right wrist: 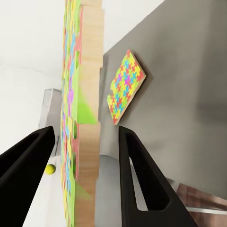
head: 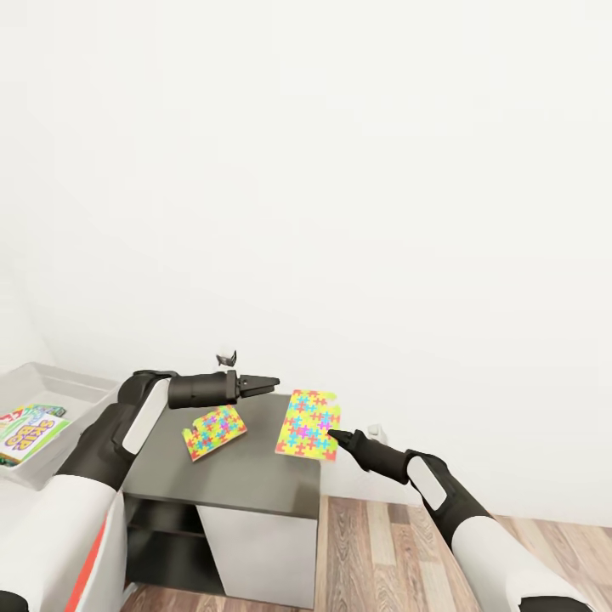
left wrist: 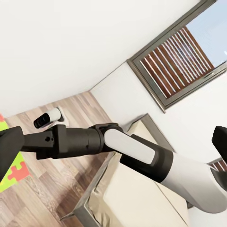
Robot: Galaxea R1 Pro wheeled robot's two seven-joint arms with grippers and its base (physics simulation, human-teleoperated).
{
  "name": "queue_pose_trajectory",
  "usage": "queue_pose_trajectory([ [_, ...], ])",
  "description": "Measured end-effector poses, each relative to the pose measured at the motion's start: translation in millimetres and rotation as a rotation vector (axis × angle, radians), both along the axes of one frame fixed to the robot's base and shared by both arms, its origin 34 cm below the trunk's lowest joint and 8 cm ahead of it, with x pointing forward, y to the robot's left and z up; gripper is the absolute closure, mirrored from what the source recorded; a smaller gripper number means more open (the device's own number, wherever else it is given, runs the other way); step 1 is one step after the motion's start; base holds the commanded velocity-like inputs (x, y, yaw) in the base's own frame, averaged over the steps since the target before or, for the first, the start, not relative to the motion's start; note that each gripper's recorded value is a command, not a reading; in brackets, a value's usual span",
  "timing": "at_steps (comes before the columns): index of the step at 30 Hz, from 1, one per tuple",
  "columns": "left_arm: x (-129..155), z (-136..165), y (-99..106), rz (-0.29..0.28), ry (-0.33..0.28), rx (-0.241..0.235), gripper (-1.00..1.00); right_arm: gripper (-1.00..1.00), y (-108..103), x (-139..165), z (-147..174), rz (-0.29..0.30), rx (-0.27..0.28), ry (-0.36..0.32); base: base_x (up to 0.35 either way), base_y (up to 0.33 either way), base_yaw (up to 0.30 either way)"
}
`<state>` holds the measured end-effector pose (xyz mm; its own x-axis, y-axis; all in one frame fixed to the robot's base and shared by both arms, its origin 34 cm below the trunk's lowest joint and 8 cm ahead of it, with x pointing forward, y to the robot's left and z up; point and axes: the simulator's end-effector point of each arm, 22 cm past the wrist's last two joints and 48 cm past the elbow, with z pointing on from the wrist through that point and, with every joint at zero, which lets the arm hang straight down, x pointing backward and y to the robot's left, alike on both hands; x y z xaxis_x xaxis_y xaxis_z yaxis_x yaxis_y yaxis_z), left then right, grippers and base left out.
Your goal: Put all the toys in the child's room - the three board games (two on the bed and one on the table), the two jigsaw puzzles on the table, and the tennis ball on the table - inside the toy box on the table in the child's room.
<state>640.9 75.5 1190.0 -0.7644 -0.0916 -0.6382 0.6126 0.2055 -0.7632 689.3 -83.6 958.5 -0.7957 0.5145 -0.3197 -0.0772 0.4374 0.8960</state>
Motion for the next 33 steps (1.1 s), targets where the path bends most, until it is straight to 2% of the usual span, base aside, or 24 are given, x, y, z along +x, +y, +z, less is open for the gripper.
queue_pose_trajectory([
  [20, -6.0, 17.0, 1.0, 0.001, -0.031, -0.002, -1.0, 1.0, -0.8, 1.3, 18.1, -0.001, -0.001, -0.031, 0.0, 0.0, 0.107],
  [33, -6.9, 18.7, 3.1, 0.001, -0.036, 0.0, -1.0, 1.0, -4.6, 1.8, 18.3, -0.004, -0.009, -0.03, 0.0, 0.0, 0.015],
])
